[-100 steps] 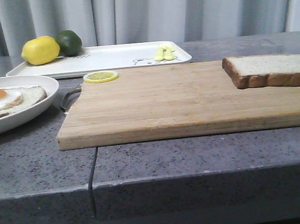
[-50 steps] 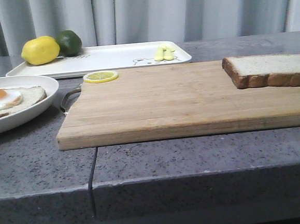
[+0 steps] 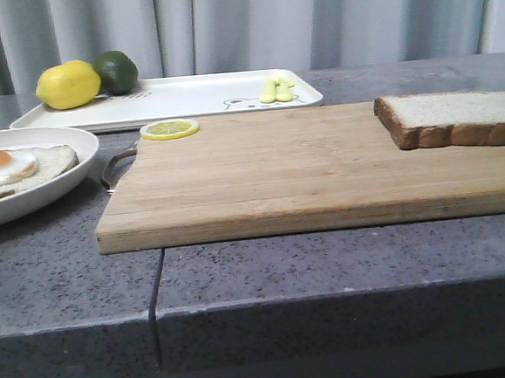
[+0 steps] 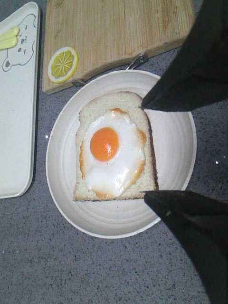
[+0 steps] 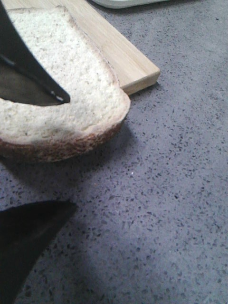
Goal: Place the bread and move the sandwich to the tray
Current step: 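Lower the right gripper and grasp the bread slice on the cutting board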
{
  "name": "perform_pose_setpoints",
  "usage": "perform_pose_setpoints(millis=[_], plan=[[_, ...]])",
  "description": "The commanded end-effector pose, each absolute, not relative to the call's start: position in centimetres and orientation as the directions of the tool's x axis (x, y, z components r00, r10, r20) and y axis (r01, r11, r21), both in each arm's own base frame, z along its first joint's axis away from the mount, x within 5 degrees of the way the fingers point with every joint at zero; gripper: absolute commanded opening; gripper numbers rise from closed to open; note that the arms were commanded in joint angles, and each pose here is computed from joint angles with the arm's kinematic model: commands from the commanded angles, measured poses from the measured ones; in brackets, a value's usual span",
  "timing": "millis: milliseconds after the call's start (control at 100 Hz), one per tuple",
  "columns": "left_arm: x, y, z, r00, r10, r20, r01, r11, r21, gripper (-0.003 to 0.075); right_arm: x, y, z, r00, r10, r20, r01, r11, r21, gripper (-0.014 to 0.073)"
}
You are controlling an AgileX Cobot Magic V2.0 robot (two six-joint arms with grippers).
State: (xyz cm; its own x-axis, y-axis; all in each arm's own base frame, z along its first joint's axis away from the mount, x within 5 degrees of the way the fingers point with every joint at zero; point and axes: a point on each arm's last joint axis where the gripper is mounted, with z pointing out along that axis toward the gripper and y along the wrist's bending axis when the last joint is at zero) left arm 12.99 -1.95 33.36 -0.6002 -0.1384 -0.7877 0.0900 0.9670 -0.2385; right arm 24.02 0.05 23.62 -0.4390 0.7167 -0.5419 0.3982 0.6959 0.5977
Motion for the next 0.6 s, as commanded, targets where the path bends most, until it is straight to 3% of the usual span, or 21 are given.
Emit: perform_pose_setpoints(millis=[0,590], plan=[[13.3,-2.0,34.9,-0.525,-0.163,-0.835,0.104,0.962,-0.253,0.0357,24.6,-0.3,25.5,-0.364,0.718,-0.594,0.36,0.696,0.621,0.0445],[13.3,-2.0,34.9,-0.525,-0.163,-0.835,0.104,0.962,-0.253,0.0357,25.7,0.2,25.8,-0.375,0.722,-0.582,0.35,0.691,0.633,0.0444]])
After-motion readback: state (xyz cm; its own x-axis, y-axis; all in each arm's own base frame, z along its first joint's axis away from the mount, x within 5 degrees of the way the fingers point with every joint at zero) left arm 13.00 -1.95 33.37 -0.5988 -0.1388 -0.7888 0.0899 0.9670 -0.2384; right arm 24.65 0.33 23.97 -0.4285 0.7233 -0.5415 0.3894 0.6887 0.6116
